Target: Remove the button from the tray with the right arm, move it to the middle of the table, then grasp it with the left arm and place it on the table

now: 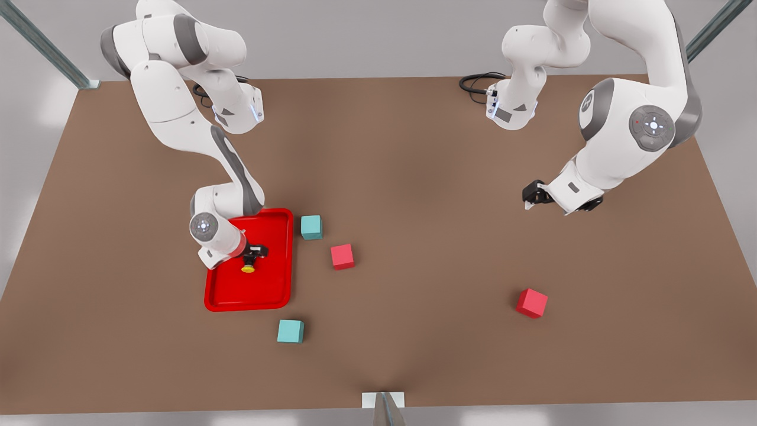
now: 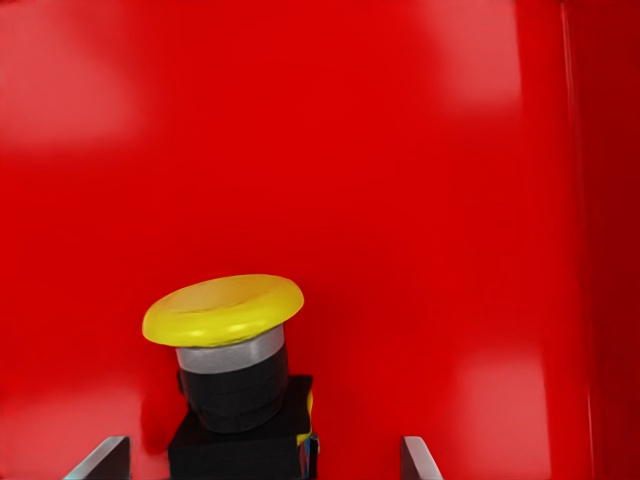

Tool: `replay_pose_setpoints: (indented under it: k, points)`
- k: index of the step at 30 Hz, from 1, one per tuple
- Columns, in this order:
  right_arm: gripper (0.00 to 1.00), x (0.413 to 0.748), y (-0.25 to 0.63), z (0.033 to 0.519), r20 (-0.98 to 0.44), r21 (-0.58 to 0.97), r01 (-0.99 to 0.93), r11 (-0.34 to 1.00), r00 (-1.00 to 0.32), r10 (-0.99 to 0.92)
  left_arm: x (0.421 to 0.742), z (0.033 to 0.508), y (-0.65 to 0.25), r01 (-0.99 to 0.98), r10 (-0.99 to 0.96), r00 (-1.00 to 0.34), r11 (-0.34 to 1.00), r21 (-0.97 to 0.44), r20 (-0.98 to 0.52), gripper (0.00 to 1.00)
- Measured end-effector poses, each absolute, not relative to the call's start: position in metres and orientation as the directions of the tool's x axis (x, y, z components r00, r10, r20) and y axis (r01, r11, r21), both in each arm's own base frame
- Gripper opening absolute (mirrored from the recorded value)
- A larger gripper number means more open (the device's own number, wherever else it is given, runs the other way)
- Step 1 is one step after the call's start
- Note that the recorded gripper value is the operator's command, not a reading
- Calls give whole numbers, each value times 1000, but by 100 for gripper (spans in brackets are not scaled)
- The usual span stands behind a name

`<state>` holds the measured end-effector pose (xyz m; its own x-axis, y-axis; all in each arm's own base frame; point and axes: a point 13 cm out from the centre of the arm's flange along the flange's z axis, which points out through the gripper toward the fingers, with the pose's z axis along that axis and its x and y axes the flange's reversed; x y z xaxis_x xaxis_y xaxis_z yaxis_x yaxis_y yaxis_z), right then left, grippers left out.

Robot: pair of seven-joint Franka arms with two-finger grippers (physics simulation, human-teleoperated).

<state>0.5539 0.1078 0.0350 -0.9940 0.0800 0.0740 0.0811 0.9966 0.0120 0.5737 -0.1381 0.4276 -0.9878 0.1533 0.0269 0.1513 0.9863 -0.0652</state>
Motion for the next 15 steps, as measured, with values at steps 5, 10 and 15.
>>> replay_pose_setpoints:
  k: [5, 10, 15]
  points:
    - [85, 558, 110, 41, 58, 15, 88, 996, -995, 87, 574, 425, -138, 150, 152, -988, 987, -65, 30, 100]
    - [60, 554, 109, 38, 63, 14, 96, 995, -994, 95, 575, 424, -138, 149, 151, -988, 987, -66, 32, 100]
    - [43, 555, 108, 39, 62, 19, 97, 995, -994, 96, 575, 424, -138, 148, 150, -988, 987, -66, 31, 100]
